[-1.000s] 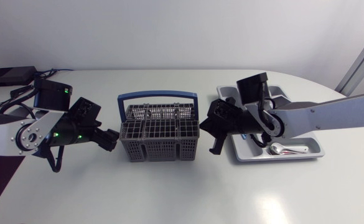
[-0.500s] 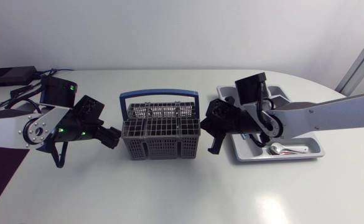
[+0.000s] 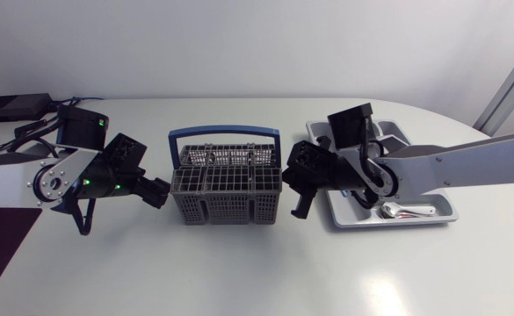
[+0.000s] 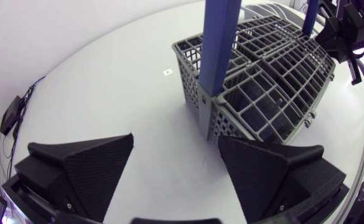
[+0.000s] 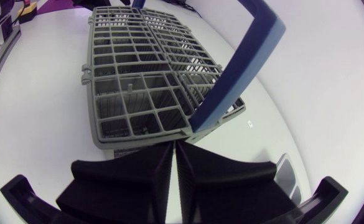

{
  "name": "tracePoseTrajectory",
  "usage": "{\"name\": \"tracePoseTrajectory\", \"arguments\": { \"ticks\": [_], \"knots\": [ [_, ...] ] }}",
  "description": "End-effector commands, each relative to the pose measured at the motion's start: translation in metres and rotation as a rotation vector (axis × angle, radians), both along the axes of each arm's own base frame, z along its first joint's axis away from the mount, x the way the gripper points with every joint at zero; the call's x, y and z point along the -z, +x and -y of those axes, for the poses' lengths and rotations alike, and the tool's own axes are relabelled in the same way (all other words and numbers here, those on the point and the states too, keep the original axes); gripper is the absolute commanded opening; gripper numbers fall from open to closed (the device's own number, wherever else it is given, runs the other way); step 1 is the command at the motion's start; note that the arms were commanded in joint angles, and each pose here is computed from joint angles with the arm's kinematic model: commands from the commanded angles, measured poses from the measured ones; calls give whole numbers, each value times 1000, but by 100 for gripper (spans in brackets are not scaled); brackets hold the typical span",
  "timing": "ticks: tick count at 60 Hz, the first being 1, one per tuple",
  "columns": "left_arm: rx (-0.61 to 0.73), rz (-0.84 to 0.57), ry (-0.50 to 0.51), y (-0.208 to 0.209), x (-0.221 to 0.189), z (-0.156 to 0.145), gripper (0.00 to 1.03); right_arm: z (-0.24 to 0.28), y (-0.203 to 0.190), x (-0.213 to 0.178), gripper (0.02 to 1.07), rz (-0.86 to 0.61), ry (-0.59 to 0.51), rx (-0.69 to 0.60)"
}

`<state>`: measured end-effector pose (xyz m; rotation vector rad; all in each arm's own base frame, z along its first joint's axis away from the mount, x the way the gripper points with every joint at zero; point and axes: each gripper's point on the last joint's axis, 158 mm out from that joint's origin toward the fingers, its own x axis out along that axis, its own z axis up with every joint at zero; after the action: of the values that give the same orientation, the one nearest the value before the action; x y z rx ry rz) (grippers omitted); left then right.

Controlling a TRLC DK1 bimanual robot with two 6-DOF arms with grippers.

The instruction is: Unload the cutlery basket into the drawer organizer.

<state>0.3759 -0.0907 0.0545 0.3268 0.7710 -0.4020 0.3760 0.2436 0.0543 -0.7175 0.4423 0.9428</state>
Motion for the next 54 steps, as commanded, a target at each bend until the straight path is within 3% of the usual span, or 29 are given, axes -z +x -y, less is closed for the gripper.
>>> {"name": "tracePoseTrajectory", "arguments": {
  "ticks": [1,7,11,17,30,43,54],
  "knots": [
    [27,24,-40,10,-11,11,97,-21,-22,-7,27,-8,45,-62],
    [18,29,-41,9,-13,7,97,-14,-26,-8,40,-1,40,-50],
    [7,35,-40,9,-15,2,97,-6,-26,-12,43,16,42,-31],
    [1,35,-41,8,-15,0,97,7,-19,-16,59,35,39,4],
    [31,18,-48,-3,-9,13,98,17,-13,-17,59,40,36,26],
    [30,36,-53,-5,-19,14,98,7,-8,-19,43,63,39,30],
    [29,35,-53,-7,-18,12,98,7,-1,-18,42,76,35,46]
  ]
}}
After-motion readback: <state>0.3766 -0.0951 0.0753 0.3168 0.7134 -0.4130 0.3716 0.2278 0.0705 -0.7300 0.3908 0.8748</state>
